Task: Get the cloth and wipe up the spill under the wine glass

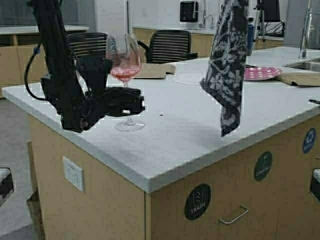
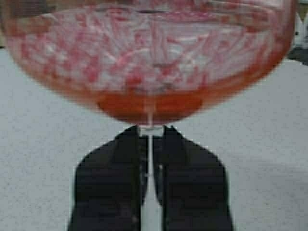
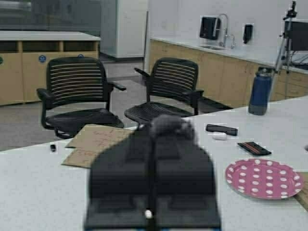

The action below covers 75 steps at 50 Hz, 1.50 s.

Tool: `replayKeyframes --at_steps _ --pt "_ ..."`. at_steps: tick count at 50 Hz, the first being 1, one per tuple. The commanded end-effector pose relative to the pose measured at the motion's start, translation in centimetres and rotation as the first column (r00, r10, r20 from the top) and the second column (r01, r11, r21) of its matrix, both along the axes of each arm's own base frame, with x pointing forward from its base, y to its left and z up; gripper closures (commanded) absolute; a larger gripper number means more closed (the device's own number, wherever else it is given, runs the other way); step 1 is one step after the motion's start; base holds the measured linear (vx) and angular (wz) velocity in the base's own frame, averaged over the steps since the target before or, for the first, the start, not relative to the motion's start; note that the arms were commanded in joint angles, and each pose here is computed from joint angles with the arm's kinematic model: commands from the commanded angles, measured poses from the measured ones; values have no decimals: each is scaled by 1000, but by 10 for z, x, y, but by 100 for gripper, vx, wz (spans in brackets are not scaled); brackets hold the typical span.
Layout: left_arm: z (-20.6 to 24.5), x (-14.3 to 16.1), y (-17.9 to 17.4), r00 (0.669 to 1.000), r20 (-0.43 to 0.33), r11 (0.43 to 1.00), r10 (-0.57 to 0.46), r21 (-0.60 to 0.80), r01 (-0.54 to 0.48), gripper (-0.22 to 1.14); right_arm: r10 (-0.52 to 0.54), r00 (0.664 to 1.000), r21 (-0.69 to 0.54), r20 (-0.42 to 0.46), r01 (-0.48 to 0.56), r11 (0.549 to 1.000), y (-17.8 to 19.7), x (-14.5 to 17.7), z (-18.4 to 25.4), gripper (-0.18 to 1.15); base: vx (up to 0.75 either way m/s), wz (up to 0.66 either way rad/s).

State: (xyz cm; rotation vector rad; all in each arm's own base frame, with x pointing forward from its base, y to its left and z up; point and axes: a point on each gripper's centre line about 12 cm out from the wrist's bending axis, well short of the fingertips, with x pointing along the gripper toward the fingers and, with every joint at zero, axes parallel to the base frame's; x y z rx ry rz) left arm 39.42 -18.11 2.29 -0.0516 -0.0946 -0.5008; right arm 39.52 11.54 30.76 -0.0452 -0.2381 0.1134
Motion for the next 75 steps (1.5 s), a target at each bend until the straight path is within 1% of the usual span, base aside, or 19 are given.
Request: replayKeyframes --at_steps 1,7,16,25,29,36,39,46,50,57,63,68,72,75 --pt "44 -15 1 998 55 999 -20 -26 21 69 19 999 48 32 -21 999 12 27 15 90 1 0" --pt "70 -33 9 997 67 999 -25 -36 27 69 46 999 96 -7 -45 994 22 51 1 90 1 0" --pt "107 -58 19 997 64 995 -32 -88 37 69 107 993 111 -57 -100 989 42 69 -29 90 1 0" --pt "138 -69 24 999 30 993 -43 -105 45 69 184 974 124 -134 -167 978 69 74 -71 90 0 0" --pt "159 -70 24 998 38 994 -43 -101 47 69 213 960 128 -183 -192 973 81 73 -95 90 0 0" --pt "205 -66 23 997 74 994 -30 -100 38 69 259 931 128 -258 -233 964 106 69 -136 90 0 0" --pt "224 -62 22 998 66 996 -23 -88 29 69 281 915 127 -291 -254 959 118 65 -153 90 0 0" --pt "261 -53 21 1000 31 999 -2 -55 4 69 358 873 108 -331 -342 934 160 53 -184 90 0 0" --pt "280 -49 20 999 46 999 5 -50 -2 69 404 843 96 -355 -397 913 185 41 -200 90 0 0" --pt "307 -42 17 995 103 997 8 -73 -1 69 479 784 81 -396 -490 868 232 19 -218 90 0 0" --pt "319 -38 15 992 123 997 11 -81 -1 70 541 728 64 -421 -571 818 273 -3 -228 90 0 0" --pt "322 -34 14 992 126 996 11 -84 -1 70 593 688 55 -417 -632 773 307 -21 -226 90 0 0" --pt "320 -31 12 993 119 996 12 -84 -2 70 619 668 49 -412 -662 748 324 -31 -221 90 0 0" --pt "316 -28 12 994 111 997 13 -80 -4 69 625 667 48 -405 -667 743 327 -32 -216 90 0 0"
